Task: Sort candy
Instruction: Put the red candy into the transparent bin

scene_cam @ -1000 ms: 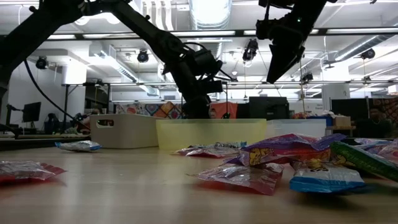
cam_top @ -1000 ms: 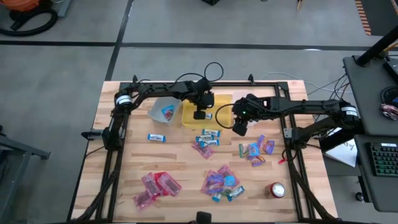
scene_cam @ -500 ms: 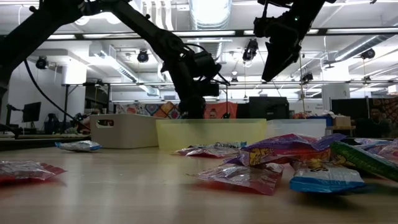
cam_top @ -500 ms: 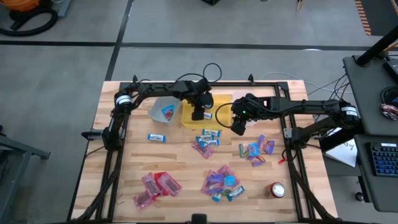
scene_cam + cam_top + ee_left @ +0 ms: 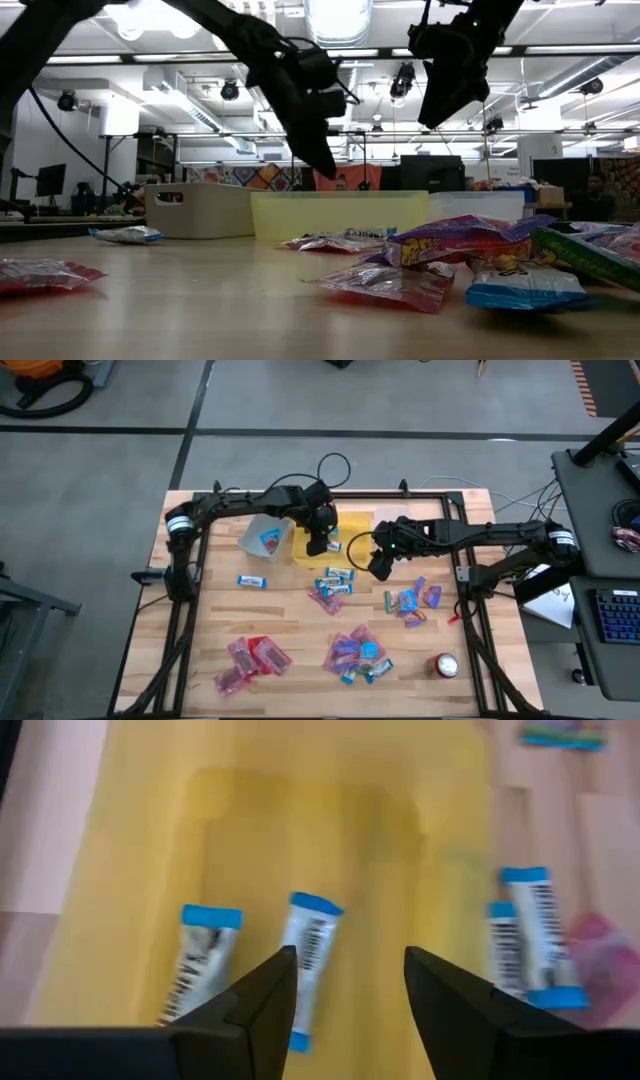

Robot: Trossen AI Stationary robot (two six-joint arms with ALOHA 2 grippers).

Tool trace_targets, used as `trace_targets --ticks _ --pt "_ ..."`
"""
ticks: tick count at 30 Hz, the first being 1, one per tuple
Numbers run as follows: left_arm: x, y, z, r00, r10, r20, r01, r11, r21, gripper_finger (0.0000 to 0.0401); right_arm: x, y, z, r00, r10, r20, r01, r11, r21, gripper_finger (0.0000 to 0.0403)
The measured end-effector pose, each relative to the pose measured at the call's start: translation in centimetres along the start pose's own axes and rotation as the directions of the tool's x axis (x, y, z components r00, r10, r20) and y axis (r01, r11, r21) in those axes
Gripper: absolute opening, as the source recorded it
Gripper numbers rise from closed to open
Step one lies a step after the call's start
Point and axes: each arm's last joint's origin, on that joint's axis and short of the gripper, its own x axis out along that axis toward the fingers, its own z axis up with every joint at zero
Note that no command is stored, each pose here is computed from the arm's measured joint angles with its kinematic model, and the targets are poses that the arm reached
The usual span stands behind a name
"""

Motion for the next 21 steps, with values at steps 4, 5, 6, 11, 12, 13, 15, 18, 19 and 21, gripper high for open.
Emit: trace_targets --ticks 4,5,6,11,12,13,15,18,19,21 --pt "-1.8 -2.4 -0.8 0.998 -0.012 0.062 0.010 1.000 0.020 0.0169 -0.1 1.3 -0.5 0.999 0.039 0.014 -0.039 0.999 -0.035 0.0164" --pt "-2.3 -3.1 -1.1 0.997 -0.014 0.077 0.012 1.000 0.020 0.0168 -0.2 1.6 -0.6 0.999 0.049 0.018 -0.048 0.998 -0.043 0.0164" --pt "-2.8 -3.6 -1.6 0.996 -0.016 0.092 0.014 1.000 0.016 0.0168 -0.2 2.0 -0.7 0.998 0.059 0.022 -0.058 0.997 -0.053 0.0164" --pt "-5.4 -6.6 -4.0 0.984 0.066 0.165 -0.055 0.996 -0.068 0.0168 -0.3 3.2 -1.1 0.992 0.108 0.061 -0.103 0.991 -0.081 0.0164" --pt "-5.7 -7.2 -4.5 0.980 0.099 0.173 -0.083 0.992 -0.094 0.0168 -0.2 3.4 -1.1 0.991 0.117 0.070 -0.111 0.990 -0.086 0.0164" --pt "-6.0 -7.9 -5.2 0.977 0.126 0.170 -0.106 0.987 -0.121 0.0168 -0.2 3.6 -1.2 0.989 0.125 0.078 -0.117 0.989 -0.094 0.0164" --pt "-6.5 -9.3 -6.6 0.974 0.166 0.155 -0.139 0.975 -0.172 0.0168 -0.1 4.0 -1.3 0.985 0.143 0.099 -0.132 0.985 -0.112 0.0164" --pt "-7.1 -11.4 -8.2 0.973 0.172 0.152 -0.133 0.962 -0.238 0.0168 -0.1 4.5 -1.4 0.979 0.165 0.119 -0.149 0.980 -0.132 0.0164" --pt "-7.3 -12.1 -8.8 0.976 0.157 0.149 -0.116 0.960 -0.255 0.0168 -0.2 4.6 -1.5 0.978 0.171 0.121 -0.154 0.978 -0.138 0.0164" --pt "-7.4 -13.3 -9.9 0.984 0.127 0.125 -0.089 0.958 -0.274 0.0168 -0.3 4.9 -1.6 0.975 0.181 0.126 -0.162 0.976 -0.146 0.0164"
